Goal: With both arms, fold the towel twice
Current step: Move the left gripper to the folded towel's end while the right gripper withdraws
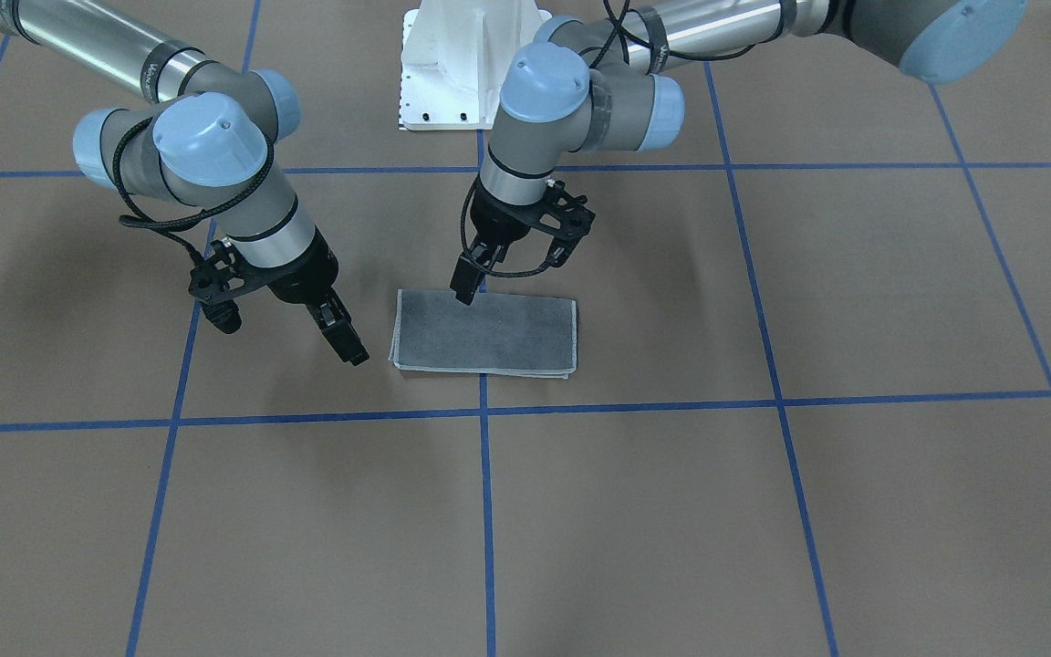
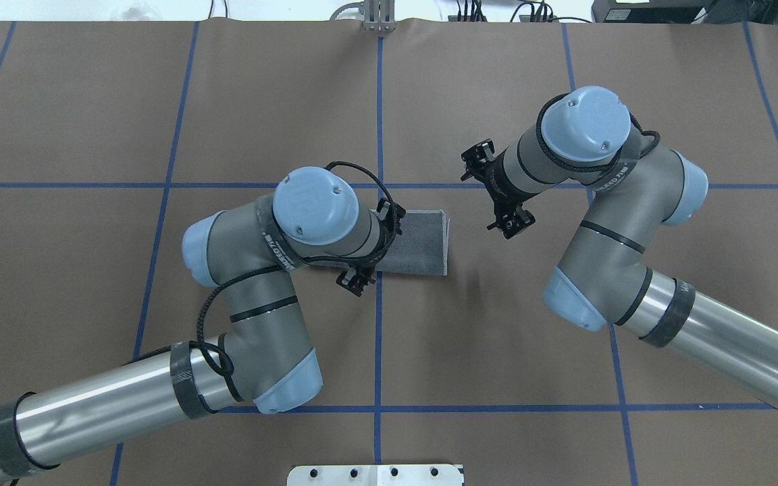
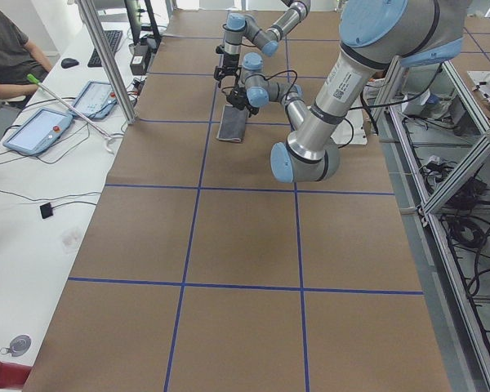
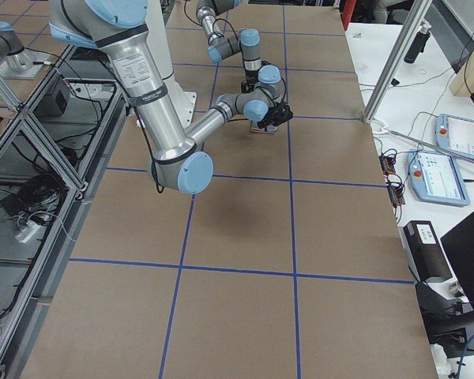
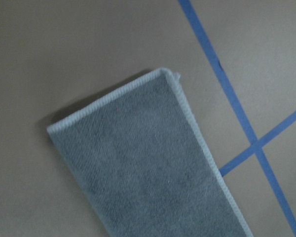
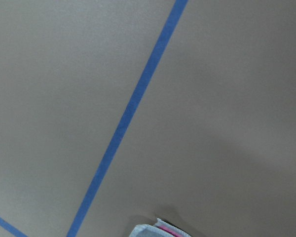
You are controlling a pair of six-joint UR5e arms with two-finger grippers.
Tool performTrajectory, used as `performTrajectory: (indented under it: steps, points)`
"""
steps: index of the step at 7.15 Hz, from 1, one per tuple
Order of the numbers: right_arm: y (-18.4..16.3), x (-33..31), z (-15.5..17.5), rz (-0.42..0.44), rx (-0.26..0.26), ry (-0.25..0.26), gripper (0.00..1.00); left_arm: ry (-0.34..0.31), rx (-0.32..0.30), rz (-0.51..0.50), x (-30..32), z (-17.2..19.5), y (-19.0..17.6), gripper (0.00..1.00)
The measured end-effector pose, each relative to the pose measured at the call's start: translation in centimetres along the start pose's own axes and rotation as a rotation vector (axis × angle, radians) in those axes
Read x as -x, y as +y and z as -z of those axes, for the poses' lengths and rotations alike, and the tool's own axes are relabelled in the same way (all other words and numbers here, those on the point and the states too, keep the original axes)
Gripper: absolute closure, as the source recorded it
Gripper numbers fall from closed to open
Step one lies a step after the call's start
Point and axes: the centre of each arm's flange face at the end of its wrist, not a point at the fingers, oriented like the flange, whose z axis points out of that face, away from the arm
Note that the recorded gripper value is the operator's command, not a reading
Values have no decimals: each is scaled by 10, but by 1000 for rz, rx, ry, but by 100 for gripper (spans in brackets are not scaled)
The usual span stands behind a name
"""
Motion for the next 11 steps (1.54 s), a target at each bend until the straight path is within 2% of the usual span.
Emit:
performTrajectory:
  steps: [1,3,5,11]
  points:
    - [-6,0,0,6,-7,1,0,-15,-10,11,-4,-9,17,6]
    - [-27,-4,2,22,-12,15,0,-28,-34,27,-23,-27,39,13]
    - [-55,-7,8,44,-2,39,0,-37,-48,45,-33,-38,52,14]
    - [-72,-18,2,51,-9,66,0,-42,-63,80,-34,-56,85,20]
